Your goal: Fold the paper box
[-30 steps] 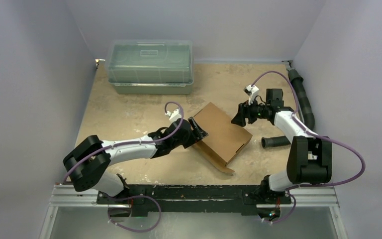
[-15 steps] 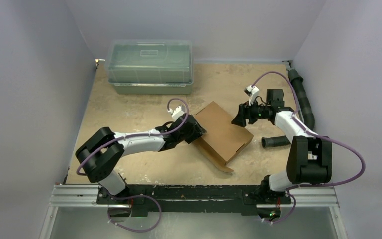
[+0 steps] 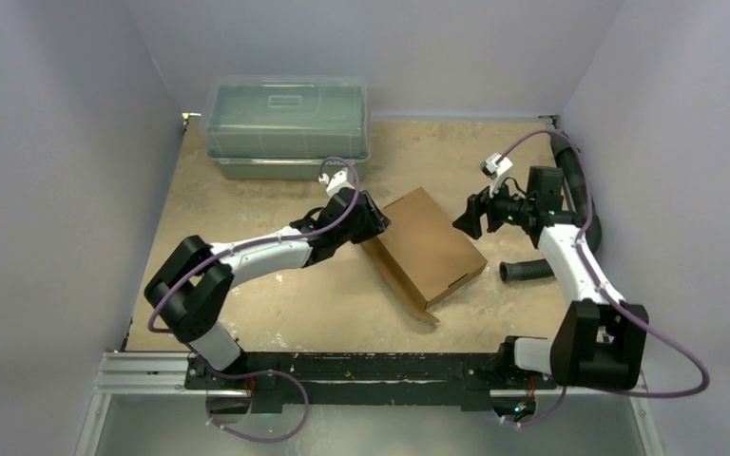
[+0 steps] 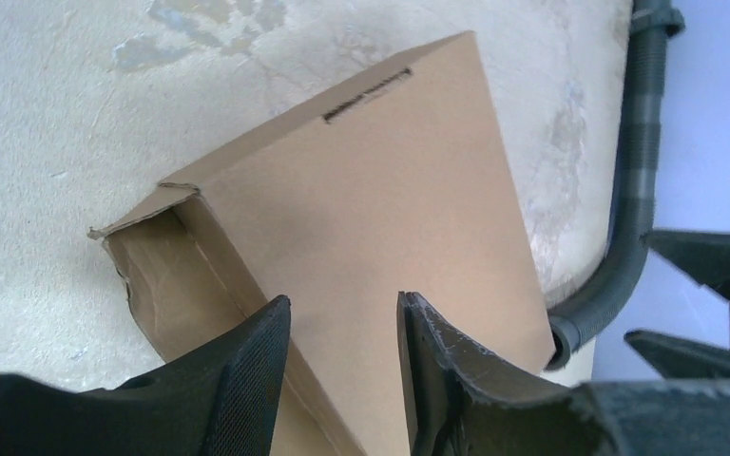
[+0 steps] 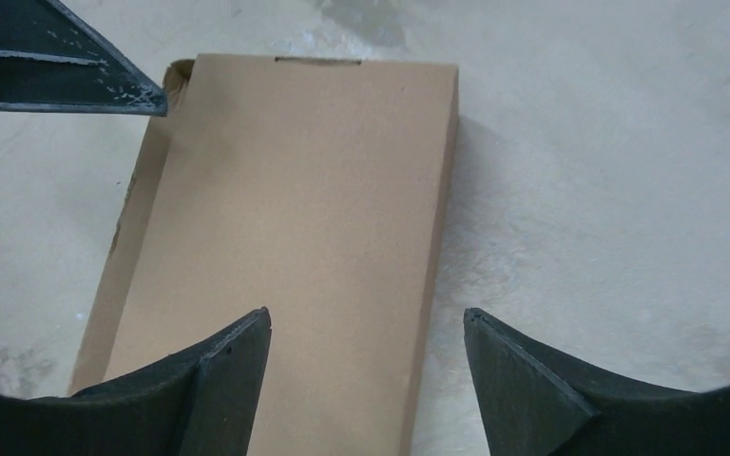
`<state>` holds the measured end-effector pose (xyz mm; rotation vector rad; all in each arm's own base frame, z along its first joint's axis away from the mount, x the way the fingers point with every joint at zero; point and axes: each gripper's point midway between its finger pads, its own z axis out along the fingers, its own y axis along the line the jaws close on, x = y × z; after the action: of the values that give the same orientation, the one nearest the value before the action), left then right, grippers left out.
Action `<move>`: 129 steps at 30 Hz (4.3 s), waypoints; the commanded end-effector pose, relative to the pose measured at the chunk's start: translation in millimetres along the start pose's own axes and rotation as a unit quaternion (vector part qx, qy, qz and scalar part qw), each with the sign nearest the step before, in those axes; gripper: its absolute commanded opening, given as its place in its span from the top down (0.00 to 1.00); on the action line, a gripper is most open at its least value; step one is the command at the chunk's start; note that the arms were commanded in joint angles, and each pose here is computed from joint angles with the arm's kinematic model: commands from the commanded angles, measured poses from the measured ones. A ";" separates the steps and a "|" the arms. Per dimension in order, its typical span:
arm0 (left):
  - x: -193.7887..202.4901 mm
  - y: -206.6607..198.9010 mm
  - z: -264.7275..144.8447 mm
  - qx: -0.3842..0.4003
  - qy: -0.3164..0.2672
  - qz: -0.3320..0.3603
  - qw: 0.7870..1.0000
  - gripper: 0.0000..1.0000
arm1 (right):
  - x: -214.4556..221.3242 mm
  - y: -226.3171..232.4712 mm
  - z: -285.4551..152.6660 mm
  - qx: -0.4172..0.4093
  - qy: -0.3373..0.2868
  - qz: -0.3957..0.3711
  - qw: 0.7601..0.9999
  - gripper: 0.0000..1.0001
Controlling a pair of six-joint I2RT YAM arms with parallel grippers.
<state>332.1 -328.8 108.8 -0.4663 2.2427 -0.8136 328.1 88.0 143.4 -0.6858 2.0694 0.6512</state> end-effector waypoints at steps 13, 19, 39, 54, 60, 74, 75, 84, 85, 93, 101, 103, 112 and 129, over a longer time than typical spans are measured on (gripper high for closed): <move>50.8 -37.5 -174.7 0.368 0.037 0.249 0.895 0.33 | 19.6 98.3 -44.4 -0.210 -0.066 -0.242 0.945 0.01; 108.2 -34.5 -208.1 0.386 -0.059 0.403 0.828 0.33 | 35.8 89.6 -42.0 -0.190 -0.044 -0.296 0.935 0.01; 199.9 -54.6 -165.2 0.347 -0.134 0.641 0.671 0.17 | 31.0 85.7 -44.3 -0.174 -0.038 -0.292 0.940 0.01; 222.1 -59.8 -124.5 0.349 -0.094 0.650 0.669 0.55 | 31.5 83.6 -43.8 -0.175 -0.028 -0.274 0.945 0.02; 227.3 -57.5 -106.7 0.357 -0.063 0.668 0.650 0.61 | 31.7 83.2 -43.4 -0.177 -0.027 -0.270 0.946 0.02; 242.0 -41.1 -94.6 0.356 -0.030 0.682 0.638 0.63 | 35.2 81.4 -41.3 -0.180 -0.018 -0.258 0.949 0.02; 241.6 -39.5 -92.6 0.351 -0.030 0.685 0.638 0.63 | 35.5 81.9 -41.4 -0.181 -0.018 -0.258 0.949 0.02; 237.3 -35.5 -82.9 0.328 -0.040 0.698 0.635 0.65 | 36.7 82.4 -41.1 -0.183 -0.018 -0.255 0.949 0.02; 237.4 -35.6 -82.0 0.327 -0.040 0.698 0.635 0.66 | 36.6 82.5 -41.1 -0.183 -0.018 -0.254 0.949 0.02; 235.1 -36.5 -76.7 0.316 -0.046 0.702 0.636 0.71 | 38.0 83.4 -40.8 -0.187 -0.017 -0.250 0.950 0.02; 231.3 -36.0 -72.3 0.301 -0.053 0.711 0.633 0.80 | 38.3 84.2 -40.6 -0.190 -0.017 -0.246 0.950 0.03; 230.6 -35.9 -72.1 0.300 -0.054 0.711 0.634 0.84 | 38.1 84.4 -40.8 -0.190 -0.017 -0.245 0.950 0.02; 231.4 -34.2 -72.4 0.301 -0.051 0.706 0.639 1.00 | 40.4 83.0 -39.6 -0.190 -0.014 -0.244 0.951 0.02; 210.7 -21.5 -76.2 0.285 -0.076 0.675 0.677 1.00 | 25.8 40.0 -22.6 -0.077 -0.012 -0.143 0.987 0.06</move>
<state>126.9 -431.9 54.3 1.3372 1.3686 -0.4839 248.8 105.7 136.2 -1.1789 1.8103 0.7464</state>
